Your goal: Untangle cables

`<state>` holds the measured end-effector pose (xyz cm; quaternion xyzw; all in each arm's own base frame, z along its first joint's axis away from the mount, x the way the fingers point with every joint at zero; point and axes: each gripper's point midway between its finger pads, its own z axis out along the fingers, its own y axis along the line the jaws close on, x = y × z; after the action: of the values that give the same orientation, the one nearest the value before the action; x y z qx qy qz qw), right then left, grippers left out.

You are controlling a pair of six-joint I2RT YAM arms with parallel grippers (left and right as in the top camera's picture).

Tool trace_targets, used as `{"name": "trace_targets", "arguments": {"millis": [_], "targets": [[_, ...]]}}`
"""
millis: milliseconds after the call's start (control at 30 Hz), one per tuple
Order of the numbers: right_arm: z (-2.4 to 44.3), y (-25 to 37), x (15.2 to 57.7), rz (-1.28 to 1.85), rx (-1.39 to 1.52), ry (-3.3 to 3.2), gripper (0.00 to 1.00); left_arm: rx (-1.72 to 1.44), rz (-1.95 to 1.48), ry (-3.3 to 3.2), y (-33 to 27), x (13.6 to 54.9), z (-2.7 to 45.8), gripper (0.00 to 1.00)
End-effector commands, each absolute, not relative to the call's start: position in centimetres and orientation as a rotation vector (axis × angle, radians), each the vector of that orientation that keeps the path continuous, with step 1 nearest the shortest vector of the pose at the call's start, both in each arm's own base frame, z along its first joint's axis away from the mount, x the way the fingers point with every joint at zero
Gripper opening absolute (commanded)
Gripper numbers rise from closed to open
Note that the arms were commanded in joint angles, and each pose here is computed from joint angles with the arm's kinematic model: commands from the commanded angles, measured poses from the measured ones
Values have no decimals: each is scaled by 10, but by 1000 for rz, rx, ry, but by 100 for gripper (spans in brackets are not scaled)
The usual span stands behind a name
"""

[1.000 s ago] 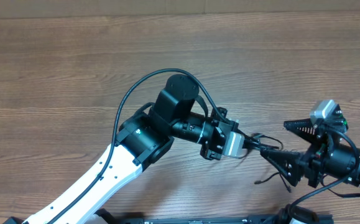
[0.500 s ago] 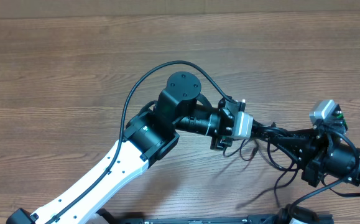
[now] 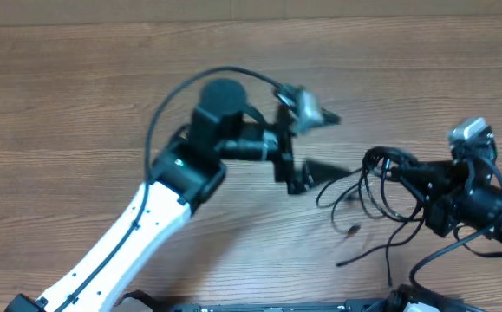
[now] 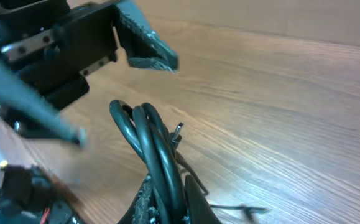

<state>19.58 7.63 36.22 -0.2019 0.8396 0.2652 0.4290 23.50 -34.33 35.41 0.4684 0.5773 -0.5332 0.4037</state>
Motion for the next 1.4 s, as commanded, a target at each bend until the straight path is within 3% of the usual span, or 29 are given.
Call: {"name": "trace_targets", "arguments": {"millis": [0, 400, 633, 1367], "targets": [[376, 82, 197, 751, -425, 2063, 4, 898, -1541, 1704, -322, 257, 367, 100], [409, 109, 182, 988, -538, 1874, 4, 1175, -1513, 1473, -321, 231, 371, 100], [419, 109, 187, 1064, -448, 1877, 4, 1354, -1500, 1266, -316, 209, 374, 100], [453, 128, 159, 1309, -594, 1677, 4, 1322, -1334, 1282, -320, 230, 365, 100]]}}
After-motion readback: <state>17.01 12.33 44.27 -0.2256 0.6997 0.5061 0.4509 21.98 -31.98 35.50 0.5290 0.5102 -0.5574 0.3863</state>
